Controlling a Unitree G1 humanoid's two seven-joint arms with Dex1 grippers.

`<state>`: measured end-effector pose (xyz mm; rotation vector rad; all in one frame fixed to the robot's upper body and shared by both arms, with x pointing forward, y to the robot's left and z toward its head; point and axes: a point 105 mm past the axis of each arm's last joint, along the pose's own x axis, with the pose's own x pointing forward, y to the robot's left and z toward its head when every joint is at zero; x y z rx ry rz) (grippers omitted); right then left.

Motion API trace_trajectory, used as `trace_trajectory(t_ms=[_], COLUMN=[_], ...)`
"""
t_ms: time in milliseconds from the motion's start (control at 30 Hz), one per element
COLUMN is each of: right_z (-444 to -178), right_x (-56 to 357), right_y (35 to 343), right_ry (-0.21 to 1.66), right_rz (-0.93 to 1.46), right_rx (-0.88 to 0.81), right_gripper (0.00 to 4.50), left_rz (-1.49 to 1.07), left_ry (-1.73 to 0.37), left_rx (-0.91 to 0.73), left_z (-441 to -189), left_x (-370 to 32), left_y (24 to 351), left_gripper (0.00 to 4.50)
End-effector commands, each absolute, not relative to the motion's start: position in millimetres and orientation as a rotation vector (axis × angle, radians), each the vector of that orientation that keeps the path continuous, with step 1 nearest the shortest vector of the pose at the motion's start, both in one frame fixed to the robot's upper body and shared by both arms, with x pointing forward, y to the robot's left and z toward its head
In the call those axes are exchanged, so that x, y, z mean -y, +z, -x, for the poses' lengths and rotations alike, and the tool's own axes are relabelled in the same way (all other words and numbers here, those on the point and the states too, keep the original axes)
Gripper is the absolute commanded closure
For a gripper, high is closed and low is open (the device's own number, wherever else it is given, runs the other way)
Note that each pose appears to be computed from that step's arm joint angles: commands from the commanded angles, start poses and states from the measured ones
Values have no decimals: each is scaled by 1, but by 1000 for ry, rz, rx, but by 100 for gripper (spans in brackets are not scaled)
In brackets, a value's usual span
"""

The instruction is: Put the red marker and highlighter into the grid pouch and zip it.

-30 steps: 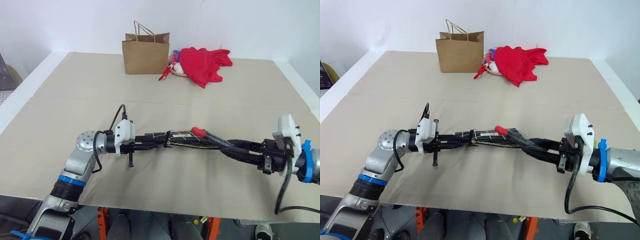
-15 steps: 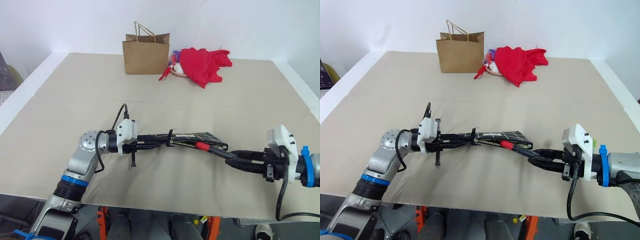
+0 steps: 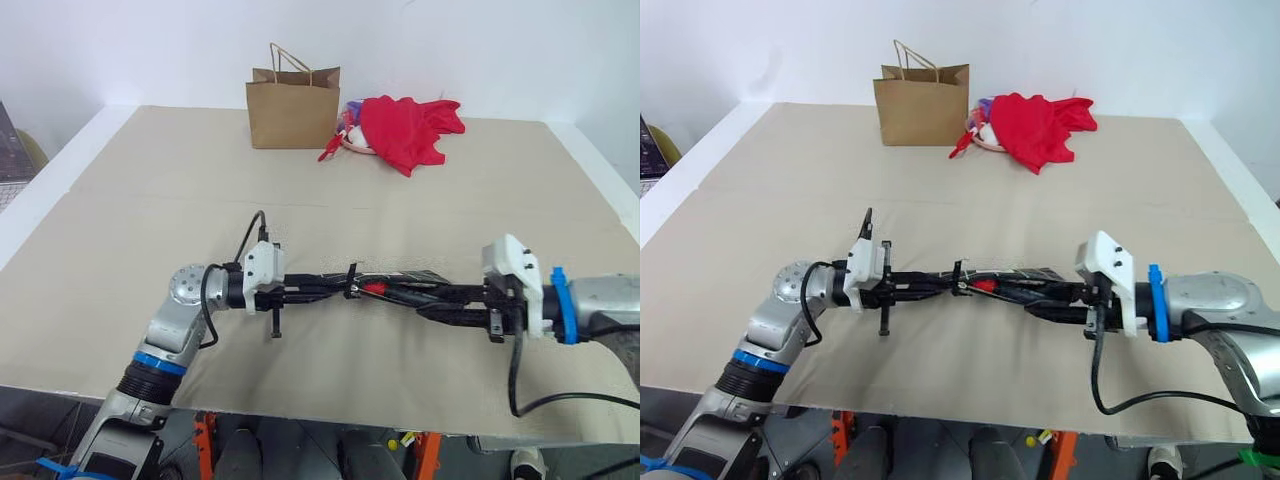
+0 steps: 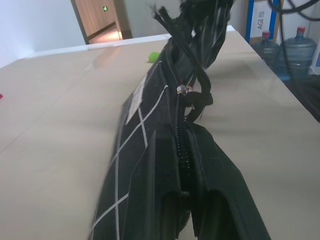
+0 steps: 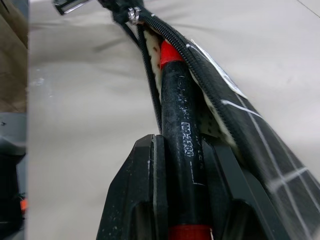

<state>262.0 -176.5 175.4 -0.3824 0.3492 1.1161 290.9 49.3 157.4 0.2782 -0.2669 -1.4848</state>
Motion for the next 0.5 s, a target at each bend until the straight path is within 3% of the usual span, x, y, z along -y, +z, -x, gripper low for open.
trace_trajectory(t_ms=[33,100,167,200,333,400,500], right_z=[-271,-271,-265,-261,-241,-231,-234], right_x=[169,168,169,170,180,190,222], right_y=[187,187,188,188,191,193,201], right_ry=[1105,1109,1124,1133,1147,1109,875], right_rz=[378,390,397,394,334,260,157], right_rx=[-298,-293,-292,-289,-272,-271,-207], right_gripper=[384,282,229,165,4,4,4], left_rz=[-287,-281,-278,-278,-279,-279,-279], left_ry=[-1487,-1485,-1480,-1479,-1463,-1456,-1451], left_rx=[328,326,321,319,306,299,288], left_z=[-287,-287,-288,-288,-291,-292,-293], left_x=[-44,-44,-45,-46,-51,-52,-54], left_y=[169,169,168,168,167,167,165], left_gripper=[450,450,450,450,450,450,450])
